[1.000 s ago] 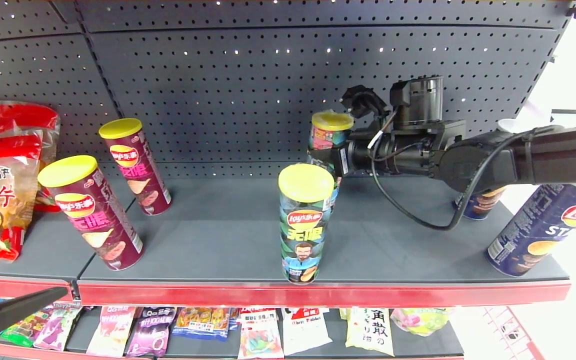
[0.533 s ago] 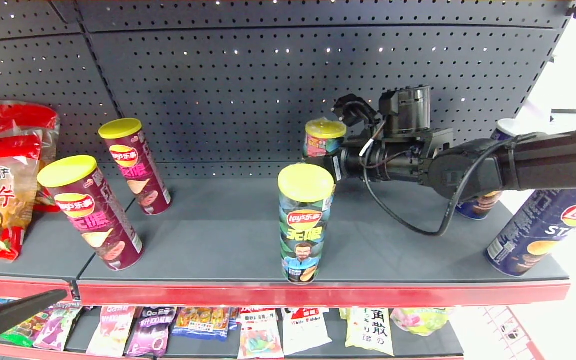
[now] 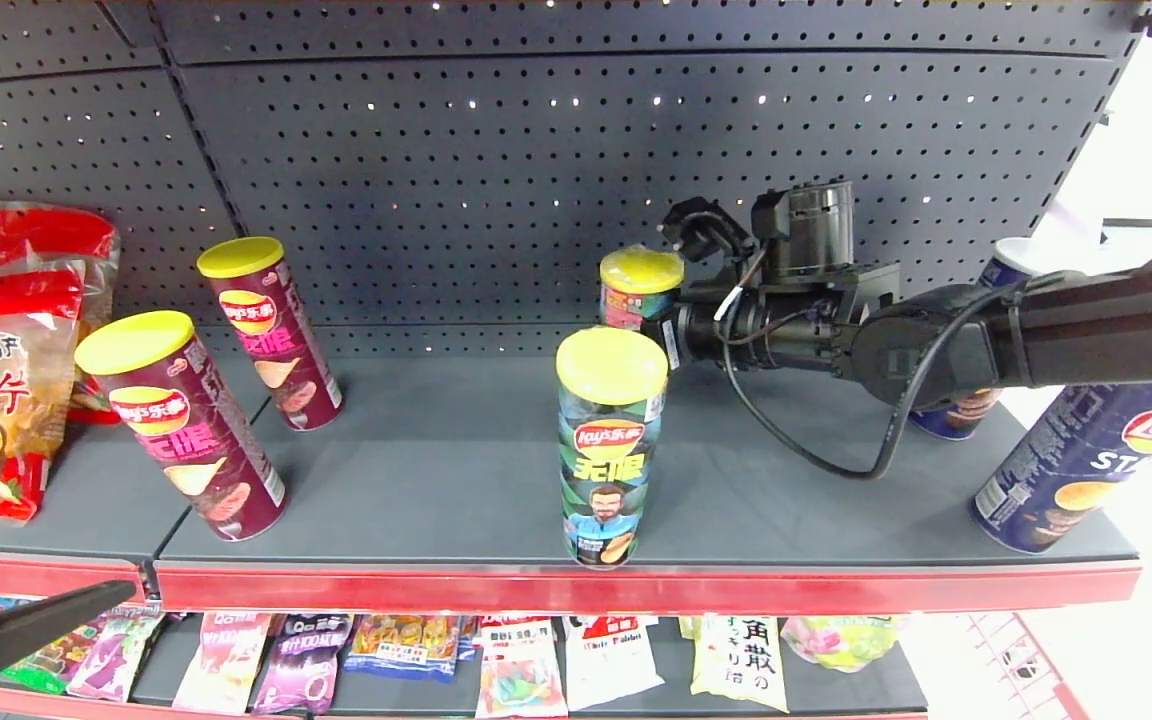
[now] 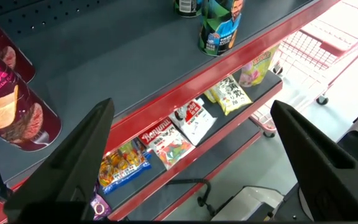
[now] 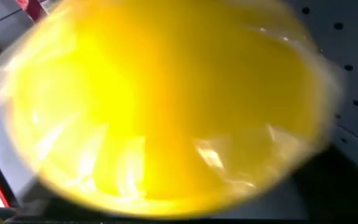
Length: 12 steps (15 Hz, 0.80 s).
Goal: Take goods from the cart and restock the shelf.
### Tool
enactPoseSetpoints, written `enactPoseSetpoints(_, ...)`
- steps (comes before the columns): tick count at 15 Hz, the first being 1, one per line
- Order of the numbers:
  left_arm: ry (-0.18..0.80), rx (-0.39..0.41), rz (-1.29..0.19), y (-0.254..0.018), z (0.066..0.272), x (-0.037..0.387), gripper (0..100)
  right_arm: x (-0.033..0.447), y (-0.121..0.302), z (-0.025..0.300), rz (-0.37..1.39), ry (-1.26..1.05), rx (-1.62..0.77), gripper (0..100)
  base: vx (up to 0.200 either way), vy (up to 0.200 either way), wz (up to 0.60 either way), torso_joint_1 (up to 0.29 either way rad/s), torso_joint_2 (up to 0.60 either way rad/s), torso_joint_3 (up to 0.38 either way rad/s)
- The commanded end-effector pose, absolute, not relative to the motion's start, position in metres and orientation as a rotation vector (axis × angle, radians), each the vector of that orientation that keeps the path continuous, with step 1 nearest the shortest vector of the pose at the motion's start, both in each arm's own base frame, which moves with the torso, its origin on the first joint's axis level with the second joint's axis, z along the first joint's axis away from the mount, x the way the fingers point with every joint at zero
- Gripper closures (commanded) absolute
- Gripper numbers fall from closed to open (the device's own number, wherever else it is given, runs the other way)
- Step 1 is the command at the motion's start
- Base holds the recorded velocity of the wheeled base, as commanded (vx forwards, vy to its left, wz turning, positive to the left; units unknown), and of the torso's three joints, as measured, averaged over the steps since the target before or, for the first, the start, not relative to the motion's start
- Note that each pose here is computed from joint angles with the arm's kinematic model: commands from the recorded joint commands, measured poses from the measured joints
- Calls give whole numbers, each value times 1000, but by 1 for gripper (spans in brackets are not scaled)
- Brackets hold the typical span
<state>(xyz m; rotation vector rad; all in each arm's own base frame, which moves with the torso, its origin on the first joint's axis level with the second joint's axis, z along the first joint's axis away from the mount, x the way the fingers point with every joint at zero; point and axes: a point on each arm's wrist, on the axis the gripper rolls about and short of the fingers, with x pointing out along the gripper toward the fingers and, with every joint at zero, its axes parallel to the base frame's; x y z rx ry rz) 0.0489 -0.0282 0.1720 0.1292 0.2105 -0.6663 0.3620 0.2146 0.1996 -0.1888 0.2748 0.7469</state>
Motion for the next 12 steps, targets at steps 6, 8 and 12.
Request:
enactPoseSetpoints(6, 222, 129, -675, -29, 170, 50, 0, 332, 196, 214, 719, 281, -191, 0, 0, 0, 0, 0, 0, 0)
enactPoseSetpoints(8, 225, 129, -676, -29, 169, 50, 0, 320, 189, 215, 716, 292, -194, 0, 0, 0, 0, 0, 0, 0)
enactPoseSetpoints(12, 230, 130, -677, -29, 169, 50, 0, 297, 173, 213, 655, 329, -194, 0, 0, 0, 0, 0, 0, 0)
